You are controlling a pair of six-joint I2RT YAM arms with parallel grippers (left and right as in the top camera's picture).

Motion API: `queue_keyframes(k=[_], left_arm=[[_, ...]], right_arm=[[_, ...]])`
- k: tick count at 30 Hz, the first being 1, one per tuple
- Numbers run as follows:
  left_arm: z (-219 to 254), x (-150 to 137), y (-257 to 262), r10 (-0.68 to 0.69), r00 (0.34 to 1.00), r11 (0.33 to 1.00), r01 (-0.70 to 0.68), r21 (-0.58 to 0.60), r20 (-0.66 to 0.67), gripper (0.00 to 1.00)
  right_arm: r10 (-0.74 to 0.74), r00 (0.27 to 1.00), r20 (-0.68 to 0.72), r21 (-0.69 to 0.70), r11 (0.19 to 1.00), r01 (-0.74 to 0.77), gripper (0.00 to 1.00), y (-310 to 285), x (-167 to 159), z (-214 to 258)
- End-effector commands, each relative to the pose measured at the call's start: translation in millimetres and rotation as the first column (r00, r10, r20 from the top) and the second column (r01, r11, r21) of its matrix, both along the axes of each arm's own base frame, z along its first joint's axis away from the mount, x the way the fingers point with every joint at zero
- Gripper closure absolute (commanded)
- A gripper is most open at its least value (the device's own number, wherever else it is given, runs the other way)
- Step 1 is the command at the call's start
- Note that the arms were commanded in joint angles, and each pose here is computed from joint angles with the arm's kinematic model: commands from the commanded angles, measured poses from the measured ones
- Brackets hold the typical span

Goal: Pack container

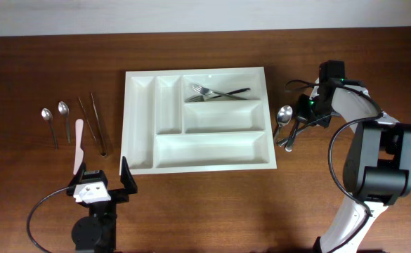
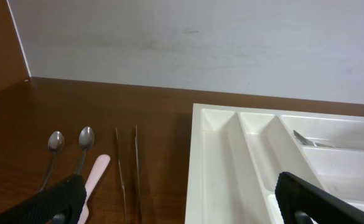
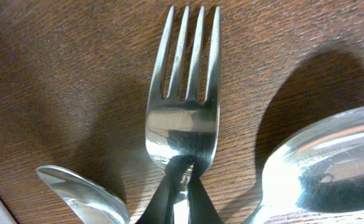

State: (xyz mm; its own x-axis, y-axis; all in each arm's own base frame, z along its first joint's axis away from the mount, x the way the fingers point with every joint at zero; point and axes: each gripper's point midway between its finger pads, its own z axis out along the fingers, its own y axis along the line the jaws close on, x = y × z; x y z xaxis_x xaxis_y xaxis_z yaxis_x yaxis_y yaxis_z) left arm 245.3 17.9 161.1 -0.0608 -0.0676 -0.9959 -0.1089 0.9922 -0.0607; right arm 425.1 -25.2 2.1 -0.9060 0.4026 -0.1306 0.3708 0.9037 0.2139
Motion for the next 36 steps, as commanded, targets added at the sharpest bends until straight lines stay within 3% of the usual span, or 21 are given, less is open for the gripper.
queue_keyframes(k=[1, 14, 19, 20, 24, 27, 29, 32, 36], left_arm=[[-1.3, -0.1, 0.0, 0.001, 1.0, 1.0, -0.001, 0.01, 0.002, 0.01], [-1.3, -0.1, 0.0, 0.002, 1.0, 1.0, -0.002, 0.01, 0.002, 0.01], [-1.3, -0.1, 0.0, 0.002, 1.0, 1.0, -0.002, 0.01, 0.002, 0.01], [-1.3, -0.1, 0.0, 0.002, 1.0, 1.0, -0.002, 0.01, 0.002, 0.01], [-1.4, 0.0, 0.0, 0.002, 1.0, 1.0, -0.002, 0.01, 0.001, 0.01], [-1.3, -0.1, 0.0, 0.002, 1.0, 1.0, -0.002, 0.01, 0.002, 0.01], [-1.3, -0.1, 0.0, 0.002, 1.0, 1.0, -0.002, 0.01, 0.002, 0.01], [-1.3, -0.1, 0.0, 0.001, 1.0, 1.0, -0.001, 0.01, 0.002, 0.01], [-1.3, -0.1, 0.0, 0.002, 1.0, 1.0, -0.002, 0.01, 0.002, 0.01]], right_arm=[[-0.002, 1.0, 0.002, 0.002, 1.0, 0.002, 0.96, 1.0, 3.5, 0.6], [0.032, 0.986, 0.166, -0.026, 0.999, -0.028, 0.96, 0.8, 38.3, 105.7], [0.338, 0.889, 0.309, -0.109, 0.941, -0.32, 0.96, 49.1, 51.3, 178.9], [0.426, 0.843, 0.328, -0.154, 0.905, -0.397, 0.96, 62.1, 52.4, 191.1], [0.776, 0.56, 0.289, -0.383, 0.63, -0.676, 0.96, 116.6, 47.6, 221.6], [0.935, 0.291, 0.202, -0.5, 0.354, -0.79, 0.96, 157.2, 39.6, 222.1], [0.983, 0.119, 0.139, -0.54, 0.176, -0.823, 0.96, 179.6, 35.0, 214.2], [0.995, -0.08, 0.06, -0.57, -0.032, -0.821, 0.96, 204.7, 34.3, 197.8], [0.965, -0.261, -0.022, -0.579, -0.225, -0.784, 0.96, 219.2, 41.4, 170.6]])
